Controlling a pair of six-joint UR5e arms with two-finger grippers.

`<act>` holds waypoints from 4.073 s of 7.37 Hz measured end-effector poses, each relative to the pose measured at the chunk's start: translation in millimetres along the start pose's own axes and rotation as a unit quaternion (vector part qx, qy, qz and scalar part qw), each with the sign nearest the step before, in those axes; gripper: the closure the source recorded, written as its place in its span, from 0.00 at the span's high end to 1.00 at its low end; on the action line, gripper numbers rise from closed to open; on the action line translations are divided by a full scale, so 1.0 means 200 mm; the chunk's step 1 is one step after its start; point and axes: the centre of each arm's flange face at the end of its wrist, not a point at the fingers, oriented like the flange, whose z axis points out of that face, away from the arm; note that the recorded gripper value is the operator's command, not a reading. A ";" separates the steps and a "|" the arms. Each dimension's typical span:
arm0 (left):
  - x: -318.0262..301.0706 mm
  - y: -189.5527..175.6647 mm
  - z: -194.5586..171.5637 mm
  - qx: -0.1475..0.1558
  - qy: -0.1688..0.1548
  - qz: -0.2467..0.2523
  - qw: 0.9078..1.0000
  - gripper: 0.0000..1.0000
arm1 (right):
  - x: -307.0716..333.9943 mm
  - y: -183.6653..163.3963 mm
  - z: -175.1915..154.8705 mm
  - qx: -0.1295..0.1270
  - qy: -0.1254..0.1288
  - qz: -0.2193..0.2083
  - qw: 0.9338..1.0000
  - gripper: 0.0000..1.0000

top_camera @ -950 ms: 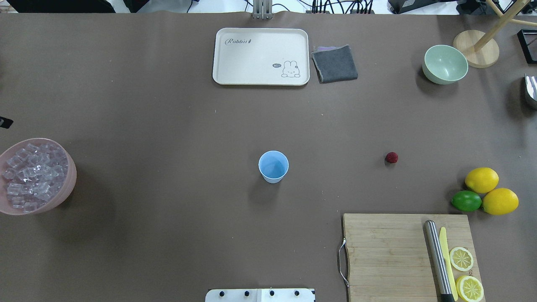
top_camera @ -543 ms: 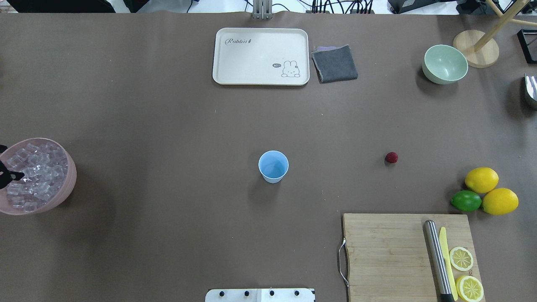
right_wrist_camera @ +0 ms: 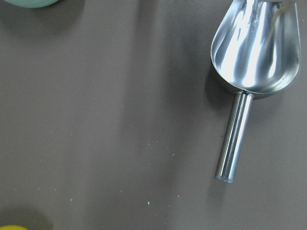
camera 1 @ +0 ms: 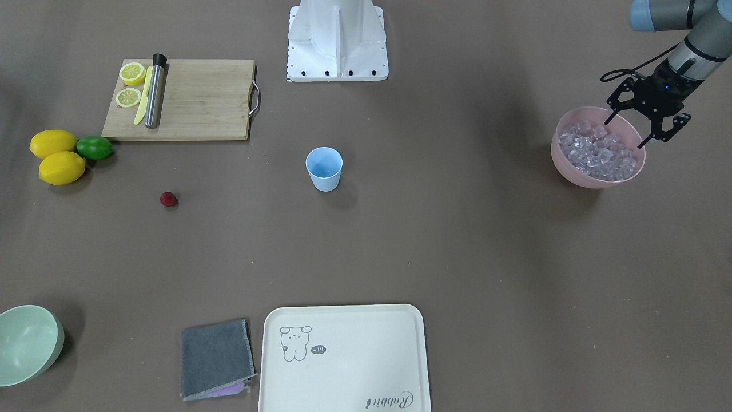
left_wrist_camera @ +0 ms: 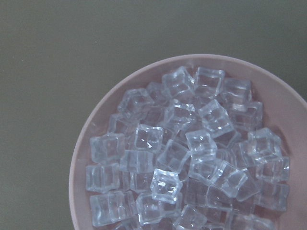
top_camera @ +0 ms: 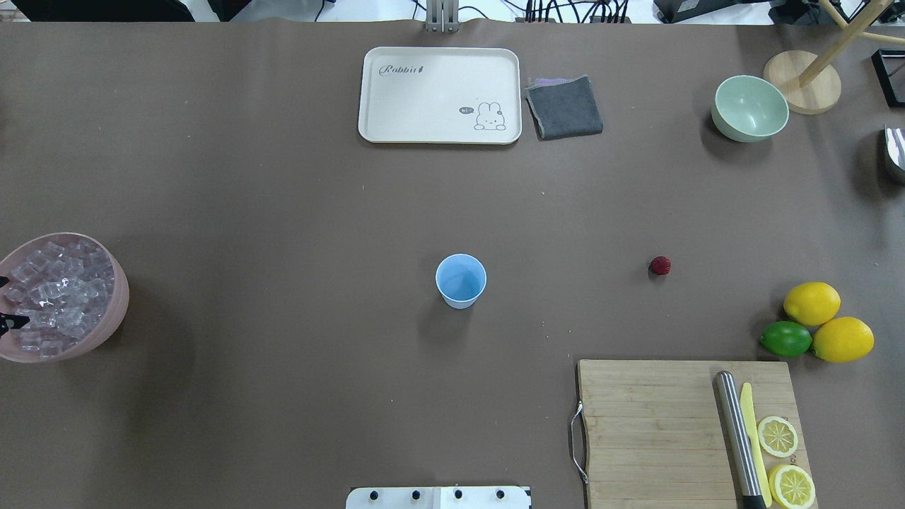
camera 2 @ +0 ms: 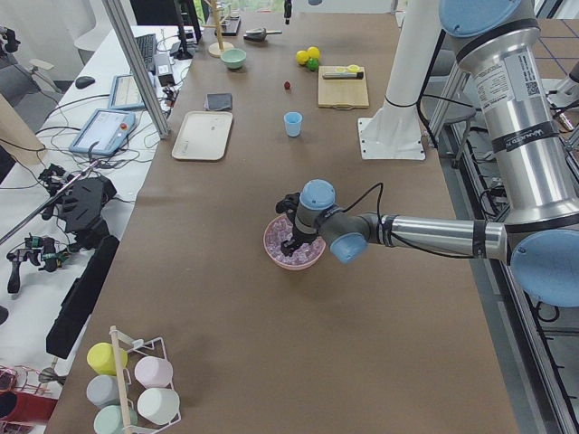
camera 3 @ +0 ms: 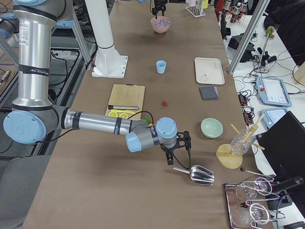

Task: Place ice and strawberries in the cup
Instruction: 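Lower the left gripper into the pink bowl and grasp an ice cube, then carry the ice cube with the left gripper over the light-blue cup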

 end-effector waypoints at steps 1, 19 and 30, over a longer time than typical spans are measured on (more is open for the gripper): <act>-0.01 0.01 0.02 -0.004 -0.005 0.012 1.000 0.69 | 0.01 0.03 0.00 0.002 -0.001 -0.001 1.000 1.00; -0.01 0.03 0.13 -0.020 0.003 0.027 0.999 0.56 | 0.00 0.05 0.00 0.003 -0.012 -0.002 1.000 1.00; 0.05 -0.31 -0.10 0.020 0.075 -0.081 0.994 0.00 | -0.03 0.05 -0.02 0.002 -0.026 0.001 1.000 1.00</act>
